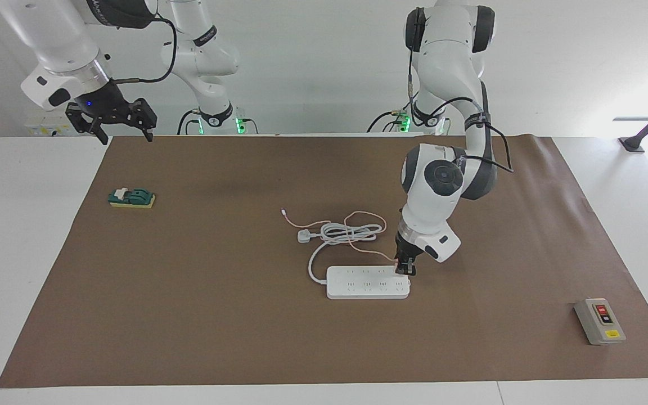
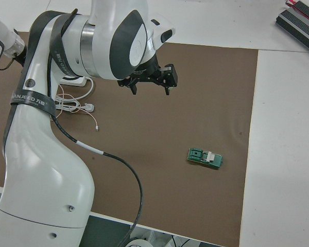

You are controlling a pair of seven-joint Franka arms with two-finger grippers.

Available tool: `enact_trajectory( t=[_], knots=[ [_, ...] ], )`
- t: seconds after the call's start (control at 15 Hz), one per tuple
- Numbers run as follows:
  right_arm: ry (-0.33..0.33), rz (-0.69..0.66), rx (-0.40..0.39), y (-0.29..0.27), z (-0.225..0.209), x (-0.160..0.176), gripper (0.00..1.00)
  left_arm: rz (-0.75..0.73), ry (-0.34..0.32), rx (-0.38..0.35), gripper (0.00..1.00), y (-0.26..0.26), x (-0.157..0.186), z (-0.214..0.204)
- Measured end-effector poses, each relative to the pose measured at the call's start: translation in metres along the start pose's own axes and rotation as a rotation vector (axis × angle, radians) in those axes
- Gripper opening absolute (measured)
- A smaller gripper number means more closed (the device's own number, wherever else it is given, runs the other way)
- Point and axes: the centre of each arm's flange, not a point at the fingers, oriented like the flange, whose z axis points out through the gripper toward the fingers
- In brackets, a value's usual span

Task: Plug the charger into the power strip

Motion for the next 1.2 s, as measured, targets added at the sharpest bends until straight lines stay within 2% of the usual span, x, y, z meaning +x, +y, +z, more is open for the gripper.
enact_trajectory(
  t=[1.2],
  knots=[
    [0.0,0.0,0.0,0.0,0.0,0.0,1.0,0.01,-0.006,0.007,0.33,-0.0023,-0.0068,0.0021]
  ],
)
